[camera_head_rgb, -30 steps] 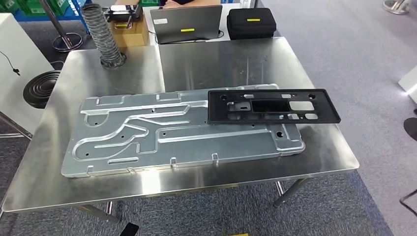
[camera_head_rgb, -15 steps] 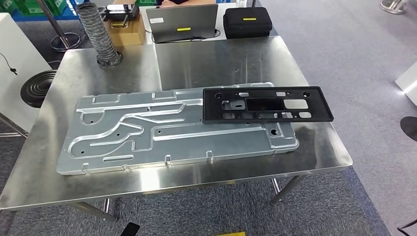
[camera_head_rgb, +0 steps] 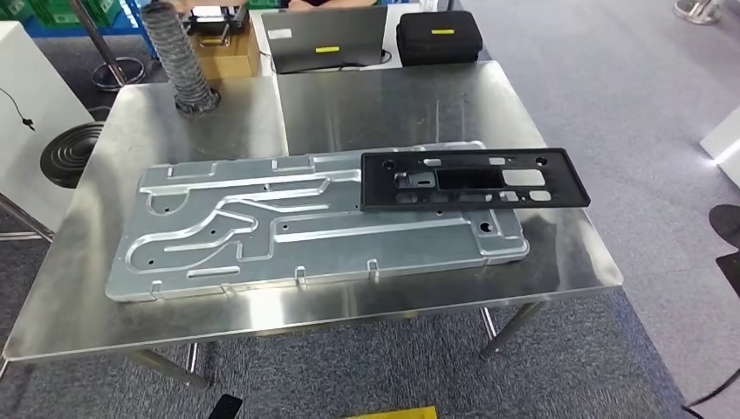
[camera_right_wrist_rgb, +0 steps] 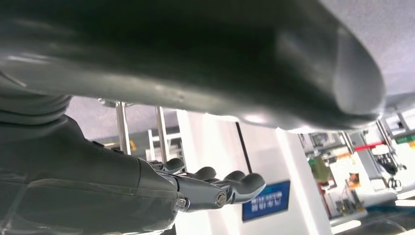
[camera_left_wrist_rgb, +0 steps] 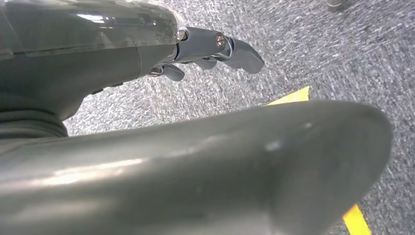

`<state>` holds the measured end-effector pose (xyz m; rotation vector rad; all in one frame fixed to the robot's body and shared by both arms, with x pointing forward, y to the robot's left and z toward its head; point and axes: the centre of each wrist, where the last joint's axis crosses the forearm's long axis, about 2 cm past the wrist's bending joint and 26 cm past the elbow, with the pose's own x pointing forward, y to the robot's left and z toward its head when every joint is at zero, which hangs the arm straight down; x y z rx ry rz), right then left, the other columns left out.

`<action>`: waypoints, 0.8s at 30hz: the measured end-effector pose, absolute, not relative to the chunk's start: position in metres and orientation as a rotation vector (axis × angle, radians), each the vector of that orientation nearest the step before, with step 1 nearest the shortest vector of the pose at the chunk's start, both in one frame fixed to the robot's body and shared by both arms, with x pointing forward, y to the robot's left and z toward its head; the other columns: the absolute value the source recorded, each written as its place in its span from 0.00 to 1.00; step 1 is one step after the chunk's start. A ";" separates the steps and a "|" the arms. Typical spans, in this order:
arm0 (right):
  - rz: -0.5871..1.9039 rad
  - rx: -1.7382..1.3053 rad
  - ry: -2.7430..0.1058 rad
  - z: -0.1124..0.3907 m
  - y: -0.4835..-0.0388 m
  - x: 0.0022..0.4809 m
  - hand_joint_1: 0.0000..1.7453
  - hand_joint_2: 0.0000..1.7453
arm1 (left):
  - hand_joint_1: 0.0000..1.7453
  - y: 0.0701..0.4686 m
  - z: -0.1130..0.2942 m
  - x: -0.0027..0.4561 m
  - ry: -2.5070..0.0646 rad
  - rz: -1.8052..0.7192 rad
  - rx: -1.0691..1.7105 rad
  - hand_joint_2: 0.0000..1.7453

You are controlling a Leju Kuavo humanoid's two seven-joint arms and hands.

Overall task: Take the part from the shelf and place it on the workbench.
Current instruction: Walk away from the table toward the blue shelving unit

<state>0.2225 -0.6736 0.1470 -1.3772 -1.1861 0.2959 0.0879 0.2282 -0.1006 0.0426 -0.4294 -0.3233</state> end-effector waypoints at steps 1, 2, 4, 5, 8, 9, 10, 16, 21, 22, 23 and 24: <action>0.293 -1.373 -1.185 0.145 -0.672 0.223 0.00 0.00 | 0.00 0.228 -0.101 0.088 -0.429 -0.323 0.043 0.00; 0.290 -1.370 -1.185 0.144 -0.671 0.224 0.00 0.00 | 0.00 0.228 -0.101 0.087 -0.428 -0.322 0.044 0.00; 0.276 -1.364 -1.186 0.141 -0.668 0.227 0.00 0.00 | 0.00 0.229 -0.101 0.087 -0.428 -0.322 0.044 0.00; 0.267 -1.361 -1.187 0.138 -0.666 0.227 0.00 0.00 | 0.00 0.229 -0.101 0.087 -0.428 -0.322 0.045 0.00; 0.229 -1.326 -1.185 0.120 -0.655 0.221 0.00 0.00 | 0.00 0.229 -0.101 0.085 -0.424 -0.319 0.044 0.00; 0.216 -1.311 -1.181 0.111 -0.651 0.217 0.00 0.00 | 0.00 0.229 -0.101 0.084 -0.422 -0.317 0.044 0.00; 0.206 -1.298 -1.175 0.103 -0.647 0.213 0.00 0.00 | 0.00 0.229 -0.102 0.083 -0.421 -0.317 0.043 0.00; 0.178 -1.256 -1.150 0.080 -0.634 0.201 0.00 0.00 | 0.00 0.230 -0.102 0.082 -0.420 -0.315 0.045 0.00; 0.163 -1.246 -1.134 0.075 -0.632 0.197 0.00 0.00 | 0.00 0.230 -0.102 0.082 -0.423 -0.315 0.045 0.00; 0.156 -1.241 -1.126 0.072 -0.630 0.195 0.00 0.00 | 0.00 0.230 -0.102 0.082 -0.421 -0.315 0.045 0.00; 0.150 -1.233 -1.117 0.068 -0.627 0.193 0.00 0.00 | 0.00 0.230 -0.102 0.081 -0.419 -0.315 0.045 0.00; 0.144 -1.223 -1.107 0.064 -0.624 0.190 0.00 0.00 | 0.00 0.230 -0.102 0.080 -0.416 -0.315 0.045 0.00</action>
